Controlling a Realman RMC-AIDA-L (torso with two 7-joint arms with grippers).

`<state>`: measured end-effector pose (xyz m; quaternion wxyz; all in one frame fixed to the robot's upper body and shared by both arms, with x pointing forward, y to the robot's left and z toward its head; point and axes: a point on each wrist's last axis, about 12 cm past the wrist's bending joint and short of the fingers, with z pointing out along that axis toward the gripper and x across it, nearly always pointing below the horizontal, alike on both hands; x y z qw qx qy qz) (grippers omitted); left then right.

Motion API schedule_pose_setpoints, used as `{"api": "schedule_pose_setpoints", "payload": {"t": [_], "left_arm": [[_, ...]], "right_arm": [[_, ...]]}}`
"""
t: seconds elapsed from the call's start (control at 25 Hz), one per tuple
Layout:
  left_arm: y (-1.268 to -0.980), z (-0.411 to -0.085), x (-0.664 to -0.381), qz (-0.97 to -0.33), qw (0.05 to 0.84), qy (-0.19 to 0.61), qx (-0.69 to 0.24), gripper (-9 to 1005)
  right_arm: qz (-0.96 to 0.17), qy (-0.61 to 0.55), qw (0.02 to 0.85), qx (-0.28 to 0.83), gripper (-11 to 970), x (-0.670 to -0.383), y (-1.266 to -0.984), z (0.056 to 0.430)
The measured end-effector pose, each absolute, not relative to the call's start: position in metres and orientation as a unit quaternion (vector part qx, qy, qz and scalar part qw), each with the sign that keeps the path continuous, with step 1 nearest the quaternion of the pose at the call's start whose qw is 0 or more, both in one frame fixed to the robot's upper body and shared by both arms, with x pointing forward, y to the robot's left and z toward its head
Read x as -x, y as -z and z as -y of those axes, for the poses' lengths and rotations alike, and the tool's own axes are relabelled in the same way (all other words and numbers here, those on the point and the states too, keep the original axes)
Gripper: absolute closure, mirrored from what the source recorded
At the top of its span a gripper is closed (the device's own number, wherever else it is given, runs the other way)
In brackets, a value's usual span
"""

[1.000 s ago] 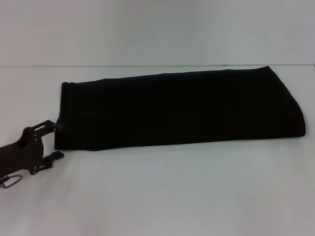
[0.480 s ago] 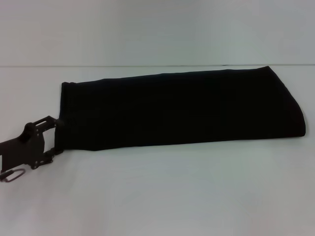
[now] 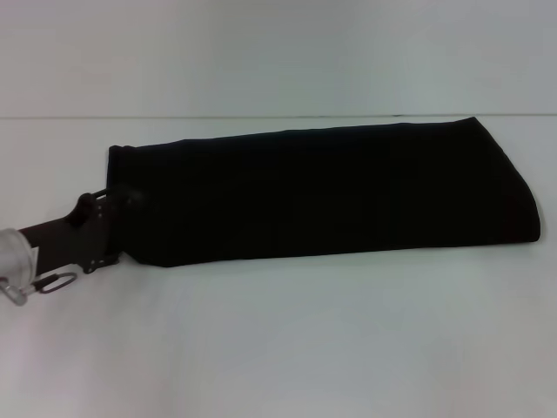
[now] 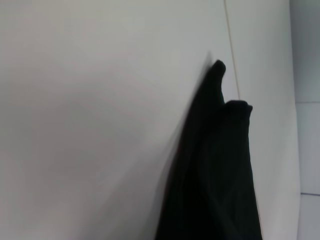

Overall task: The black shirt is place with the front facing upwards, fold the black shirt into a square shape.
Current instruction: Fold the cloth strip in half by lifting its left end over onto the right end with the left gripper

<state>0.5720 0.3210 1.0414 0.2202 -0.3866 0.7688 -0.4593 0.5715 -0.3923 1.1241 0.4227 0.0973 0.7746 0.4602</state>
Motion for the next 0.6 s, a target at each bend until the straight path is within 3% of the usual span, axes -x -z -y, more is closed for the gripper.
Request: {"api": "schedule_pose_setpoints", "payload": {"t": [0.32, 0.6], "left_arm": [[-1.064, -0.313, -0.580, -0.756, 0.241, 0.516, 0.325, 200], [-1.046, -0.324, -0.563, -0.770, 0.219, 0.486, 0.351, 203]], "right_arm": [[-0.772, -0.460, 0.427, -0.100, 14, -0.572, -1.125, 0.394], [-0.772, -0.462, 0.425, -0.100, 14, -0.572, -1.124, 0.391]]}}
